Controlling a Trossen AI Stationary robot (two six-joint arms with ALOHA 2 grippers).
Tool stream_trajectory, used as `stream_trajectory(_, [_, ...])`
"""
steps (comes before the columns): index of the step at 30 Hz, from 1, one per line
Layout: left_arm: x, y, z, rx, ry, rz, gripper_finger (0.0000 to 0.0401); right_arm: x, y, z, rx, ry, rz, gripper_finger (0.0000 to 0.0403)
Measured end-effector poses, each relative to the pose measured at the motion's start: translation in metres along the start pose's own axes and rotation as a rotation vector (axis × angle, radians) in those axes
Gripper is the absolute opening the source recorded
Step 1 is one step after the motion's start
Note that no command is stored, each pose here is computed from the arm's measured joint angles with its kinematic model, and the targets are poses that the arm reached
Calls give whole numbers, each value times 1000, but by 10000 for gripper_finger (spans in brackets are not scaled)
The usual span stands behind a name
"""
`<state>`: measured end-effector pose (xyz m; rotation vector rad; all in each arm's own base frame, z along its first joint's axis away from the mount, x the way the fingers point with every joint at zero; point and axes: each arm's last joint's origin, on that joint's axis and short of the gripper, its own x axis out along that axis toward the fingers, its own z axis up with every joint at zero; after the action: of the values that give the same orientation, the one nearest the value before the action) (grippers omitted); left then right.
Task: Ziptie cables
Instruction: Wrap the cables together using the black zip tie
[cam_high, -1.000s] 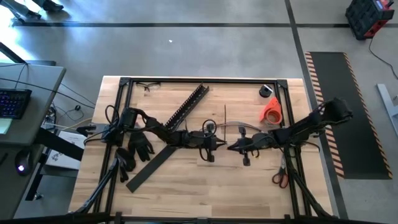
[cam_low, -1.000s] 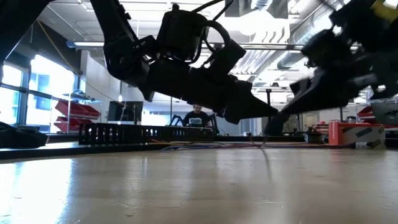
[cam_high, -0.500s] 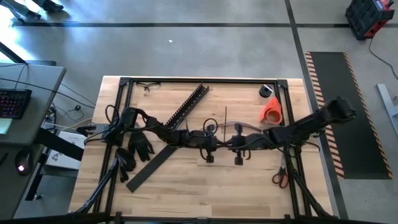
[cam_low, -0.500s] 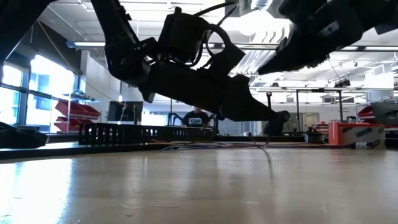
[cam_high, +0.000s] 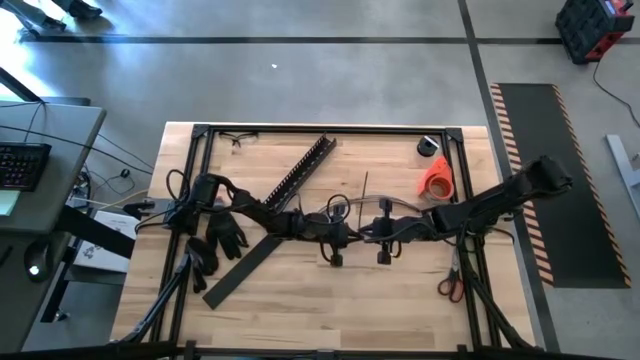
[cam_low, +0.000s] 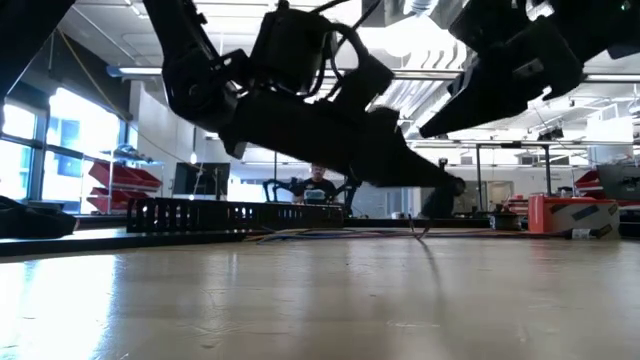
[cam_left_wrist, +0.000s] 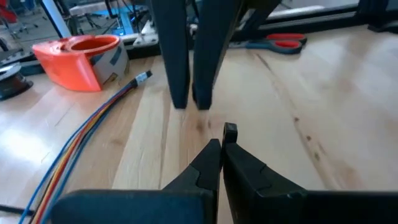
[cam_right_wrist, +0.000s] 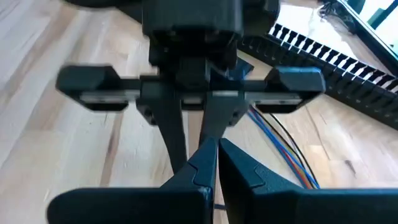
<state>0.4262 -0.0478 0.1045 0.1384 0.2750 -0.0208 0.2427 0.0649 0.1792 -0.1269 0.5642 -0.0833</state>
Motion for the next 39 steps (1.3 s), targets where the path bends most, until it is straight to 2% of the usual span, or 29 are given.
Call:
stream_trajectory(3, [-2,1,4,-22,4,1,0,-5,-3,0,29,16,-8,0])
stream_trajectory(7, [-3,1,3,-53,23,0,0,-4,-25,-8,130,114,-102,0])
stream_trajectory(13, [-3,1,2,-66,42,-2,0,7,-85,-29,282,180,-201,0])
stream_trajectory(16, [-3,1,1,-66,46,-2,0,7,-117,-39,390,189,-188,4])
stream_trajectory(20, [-3,1,1,-65,50,-3,0,10,-144,-57,482,206,-104,41])
stream_trajectory(26, [-3,1,0,-65,52,-1,0,29,-164,-78,511,231,-138,133])
stream_trajectory(30, [-3,1,0,-65,52,-1,0,45,-171,-87,526,229,-147,164])
stream_trajectory(34, [-3,1,0,-64,58,-2,0,55,-177,-91,538,216,-158,157])
stream_trajectory(39, [-3,1,0,-63,57,-1,0,59,-182,-95,526,224,-136,95])
